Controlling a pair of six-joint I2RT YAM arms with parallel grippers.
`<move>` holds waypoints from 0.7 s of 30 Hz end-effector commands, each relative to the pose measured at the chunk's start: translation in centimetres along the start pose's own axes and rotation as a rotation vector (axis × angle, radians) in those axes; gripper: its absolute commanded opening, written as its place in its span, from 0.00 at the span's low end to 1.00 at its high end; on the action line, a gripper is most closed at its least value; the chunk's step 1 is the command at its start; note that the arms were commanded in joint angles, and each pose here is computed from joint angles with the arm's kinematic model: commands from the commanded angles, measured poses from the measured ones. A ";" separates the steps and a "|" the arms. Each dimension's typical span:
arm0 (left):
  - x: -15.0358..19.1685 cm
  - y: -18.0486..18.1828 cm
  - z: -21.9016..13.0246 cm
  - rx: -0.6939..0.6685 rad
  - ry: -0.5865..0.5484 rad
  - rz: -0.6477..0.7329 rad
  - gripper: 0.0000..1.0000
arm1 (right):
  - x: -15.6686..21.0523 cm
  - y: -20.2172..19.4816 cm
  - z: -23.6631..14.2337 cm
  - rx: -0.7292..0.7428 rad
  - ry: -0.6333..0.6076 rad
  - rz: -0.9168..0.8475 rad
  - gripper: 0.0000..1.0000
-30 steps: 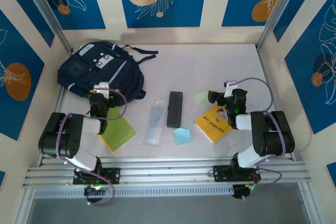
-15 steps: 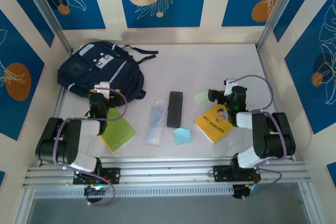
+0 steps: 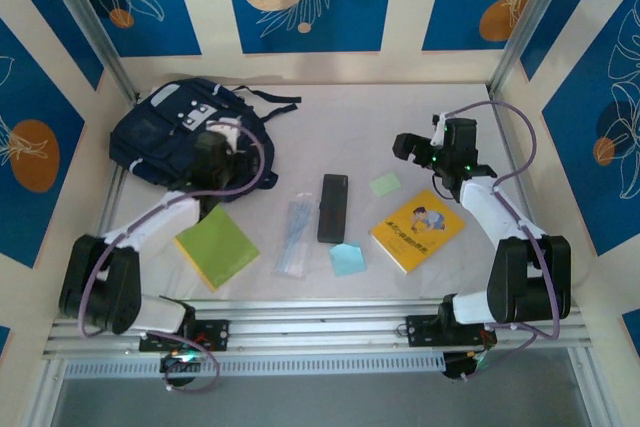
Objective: Pack the student bag
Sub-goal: Rotate the student bag at the top-center of the table.
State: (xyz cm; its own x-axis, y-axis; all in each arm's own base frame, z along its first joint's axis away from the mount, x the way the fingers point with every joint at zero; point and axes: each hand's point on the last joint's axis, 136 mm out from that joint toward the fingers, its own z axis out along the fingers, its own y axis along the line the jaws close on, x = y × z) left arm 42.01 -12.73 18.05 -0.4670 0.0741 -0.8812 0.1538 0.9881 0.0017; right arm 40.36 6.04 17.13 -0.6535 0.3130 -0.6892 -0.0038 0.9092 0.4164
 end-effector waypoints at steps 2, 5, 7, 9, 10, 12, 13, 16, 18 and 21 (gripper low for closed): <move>3.2 -0.5 2.4 -0.087 0.214 0.021 1.00 | 2.7 3.1 -0.1 -0.130 0.186 0.117 0.99; 3.6 0.2 4.6 -0.169 0.302 0.015 0.98 | 3.3 3.9 0.2 -0.141 0.218 0.108 0.99; 3.4 0.7 6.0 -0.230 0.338 0.031 0.96 | 3.8 4.3 0.3 -0.149 0.241 0.096 1.00; 3.4 1.2 7.4 -0.281 0.363 0.055 0.95 | 4.3 4.5 0.3 -0.154 0.261 0.080 1.00; 3.4 1.4 8.2 -0.302 0.373 0.069 0.94 | 4.5 4.5 0.3 -0.153 0.269 0.077 1.00; 4.2 1.5 10.1 -0.318 0.412 0.089 0.90 | 4.8 4.6 0.3 -0.153 0.274 0.072 1.00; 4.9 1.5 11.1 -0.321 0.440 0.095 0.87 | 4.9 4.6 0.3 -0.154 0.277 0.072 1.00; 6.7 1.6 13.3 -0.331 0.510 0.113 0.79 | 4.9 4.9 0.2 -0.166 0.280 0.072 1.00; 8.0 1.8 14.2 -0.328 0.542 0.113 0.74 | 4.8 5.4 0.1 -0.180 0.277 0.068 1.00; 9.6 1.7 14.9 -0.280 0.592 0.074 0.44 | 4.6 6.3 -0.1 -0.214 0.282 0.068 1.00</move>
State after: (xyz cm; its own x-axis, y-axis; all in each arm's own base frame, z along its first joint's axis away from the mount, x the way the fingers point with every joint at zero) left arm 52.04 -13.62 5.16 -0.8115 0.1491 -0.5650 -0.0064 0.9646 0.2637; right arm 37.17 11.89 14.78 -0.8380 0.2717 -0.4733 -0.0442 0.8307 0.5550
